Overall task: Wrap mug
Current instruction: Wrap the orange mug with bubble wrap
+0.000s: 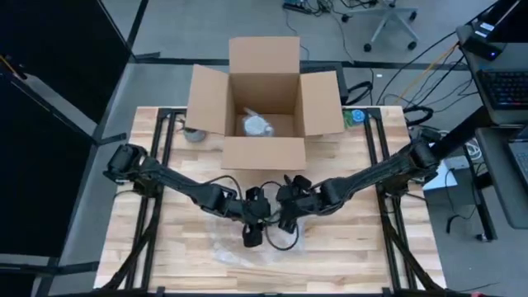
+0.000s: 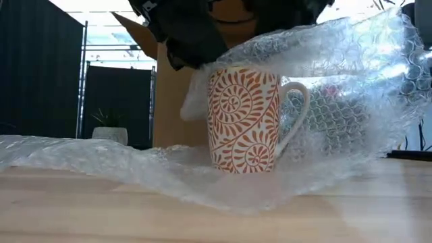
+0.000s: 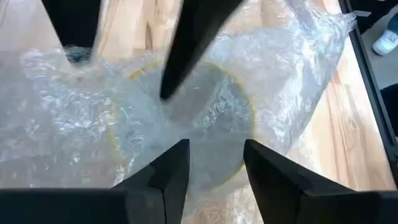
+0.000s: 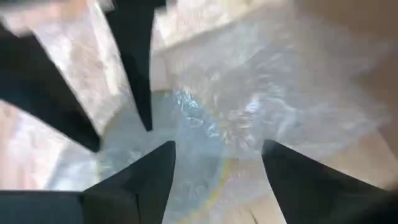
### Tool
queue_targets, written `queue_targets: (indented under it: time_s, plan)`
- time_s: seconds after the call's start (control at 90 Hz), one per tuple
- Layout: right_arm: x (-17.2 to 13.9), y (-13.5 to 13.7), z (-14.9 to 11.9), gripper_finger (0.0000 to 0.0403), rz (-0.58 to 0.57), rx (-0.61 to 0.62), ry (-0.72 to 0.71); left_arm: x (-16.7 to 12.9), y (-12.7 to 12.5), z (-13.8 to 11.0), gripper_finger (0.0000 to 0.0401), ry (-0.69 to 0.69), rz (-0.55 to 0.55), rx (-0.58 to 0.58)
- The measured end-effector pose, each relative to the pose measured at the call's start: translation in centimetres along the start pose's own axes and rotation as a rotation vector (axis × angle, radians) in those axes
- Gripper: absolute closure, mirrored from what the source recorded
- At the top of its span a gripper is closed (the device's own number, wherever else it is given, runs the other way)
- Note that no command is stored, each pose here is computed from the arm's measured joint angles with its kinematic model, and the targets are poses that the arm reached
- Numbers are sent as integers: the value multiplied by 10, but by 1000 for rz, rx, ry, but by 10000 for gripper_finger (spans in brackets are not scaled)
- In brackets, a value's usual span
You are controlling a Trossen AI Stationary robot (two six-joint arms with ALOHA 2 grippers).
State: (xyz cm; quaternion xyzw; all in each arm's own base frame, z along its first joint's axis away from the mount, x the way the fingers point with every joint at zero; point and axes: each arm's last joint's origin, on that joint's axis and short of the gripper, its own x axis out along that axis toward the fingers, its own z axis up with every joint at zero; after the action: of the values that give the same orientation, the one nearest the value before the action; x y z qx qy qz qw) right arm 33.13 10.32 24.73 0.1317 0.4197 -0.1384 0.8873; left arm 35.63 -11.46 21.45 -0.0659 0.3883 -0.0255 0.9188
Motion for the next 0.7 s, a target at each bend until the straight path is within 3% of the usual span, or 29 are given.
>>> queue_targets:
  time_s: [0.267,0.478,0.7]
  plan:
    - [-35,-8,-1,177,1,-30,11,0,0,0,258,4,2,4]
    - [-57,1,-29,177,-37,-123,127,0,1,0,258,5,4,3]
    - [-58,18,-68,177,-59,-153,105,0,2,0,258,4,6,1]
